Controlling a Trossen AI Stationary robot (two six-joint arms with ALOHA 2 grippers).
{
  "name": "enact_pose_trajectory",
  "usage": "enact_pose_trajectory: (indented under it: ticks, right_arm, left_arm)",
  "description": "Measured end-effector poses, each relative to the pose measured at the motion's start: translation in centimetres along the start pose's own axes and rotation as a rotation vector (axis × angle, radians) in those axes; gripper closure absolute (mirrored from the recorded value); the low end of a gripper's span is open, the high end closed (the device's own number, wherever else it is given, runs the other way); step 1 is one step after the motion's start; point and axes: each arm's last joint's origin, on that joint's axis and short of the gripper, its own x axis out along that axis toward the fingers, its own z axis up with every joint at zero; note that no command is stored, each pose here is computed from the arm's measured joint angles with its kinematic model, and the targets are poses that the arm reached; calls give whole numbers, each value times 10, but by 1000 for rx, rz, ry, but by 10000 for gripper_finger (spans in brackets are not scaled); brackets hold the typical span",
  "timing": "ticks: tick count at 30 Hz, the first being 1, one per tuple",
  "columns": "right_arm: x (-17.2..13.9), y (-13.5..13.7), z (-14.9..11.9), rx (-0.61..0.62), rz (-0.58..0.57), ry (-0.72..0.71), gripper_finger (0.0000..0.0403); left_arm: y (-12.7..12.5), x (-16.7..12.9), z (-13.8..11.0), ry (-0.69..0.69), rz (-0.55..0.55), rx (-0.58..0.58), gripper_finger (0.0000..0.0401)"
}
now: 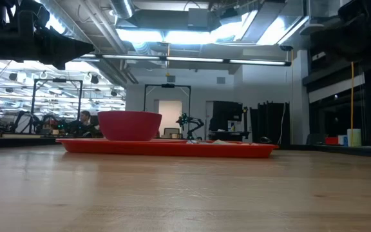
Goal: Set up tray
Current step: Return to Home Position
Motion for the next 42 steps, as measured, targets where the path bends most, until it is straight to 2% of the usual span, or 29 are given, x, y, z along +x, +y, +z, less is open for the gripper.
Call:
enact_pose_trajectory:
  ticks: [5, 11, 17, 21, 24, 29, 37, 42]
  right_arm:
    - [0, 0, 0, 233, 0, 0, 376]
    - [0, 0, 0, 347, 0, 0, 373]
    - [0, 1, 1, 254, 10, -8, 373]
    - [1, 10, 2, 135, 53, -16, 373]
    - [-1, 20, 0, 83, 34, -23, 373]
    - [-5, 29, -22, 81, -33, -45, 373]
    - [-6, 32, -24, -15, -18, -26, 373]
    - [-7, 30, -22, -16, -36, -50, 373]
  left_arm:
    - [0, 0, 0, 0, 0, 0, 399]
    - [0, 0, 0, 0, 0, 0, 399]
    - [0, 0, 0, 0, 0, 0, 399]
    - [0, 0, 0, 0, 0, 0, 399]
    - [0, 0, 0, 1, 0, 0, 399]
    - [0, 0, 0, 1, 0, 0, 399]
    - [0, 0, 0, 2, 0, 1, 399]
    - [0, 0, 0, 3, 0, 1, 399]
